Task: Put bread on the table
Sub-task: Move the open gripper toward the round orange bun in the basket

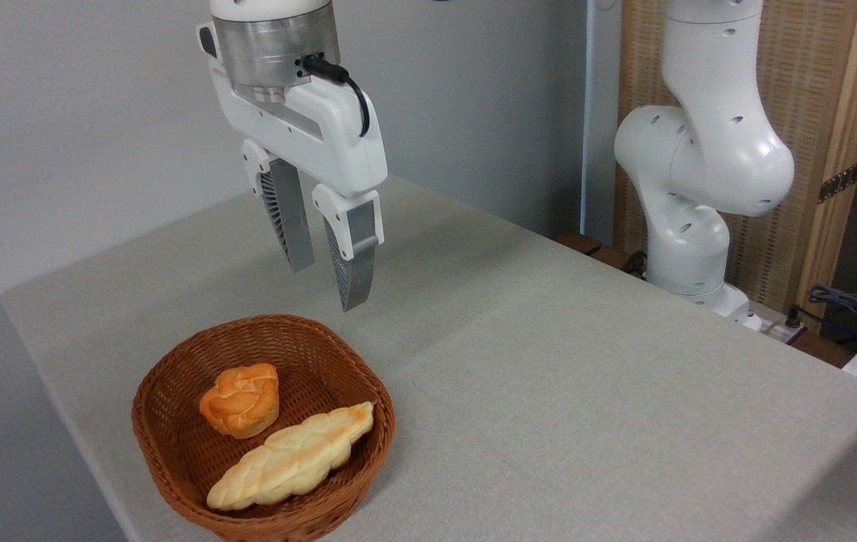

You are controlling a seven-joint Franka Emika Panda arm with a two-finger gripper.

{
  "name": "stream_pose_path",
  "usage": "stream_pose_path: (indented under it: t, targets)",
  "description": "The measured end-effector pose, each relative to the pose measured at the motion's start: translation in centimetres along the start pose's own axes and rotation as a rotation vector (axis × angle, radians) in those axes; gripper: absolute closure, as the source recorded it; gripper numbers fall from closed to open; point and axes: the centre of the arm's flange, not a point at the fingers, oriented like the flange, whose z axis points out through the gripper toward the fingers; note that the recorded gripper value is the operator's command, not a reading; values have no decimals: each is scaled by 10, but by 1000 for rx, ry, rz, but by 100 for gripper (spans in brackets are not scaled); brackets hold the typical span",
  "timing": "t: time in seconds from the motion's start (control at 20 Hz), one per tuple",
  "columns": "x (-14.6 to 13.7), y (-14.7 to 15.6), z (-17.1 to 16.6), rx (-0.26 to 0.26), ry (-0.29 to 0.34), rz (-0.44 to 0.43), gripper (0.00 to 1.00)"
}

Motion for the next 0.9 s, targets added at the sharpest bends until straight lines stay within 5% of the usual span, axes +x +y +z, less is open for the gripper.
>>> stream_pose_path:
  t: [0.75,0.9]
  targets:
    - [-3,-2,-3,4,5,-7,0]
    - [12,4,3,16,53,13,0]
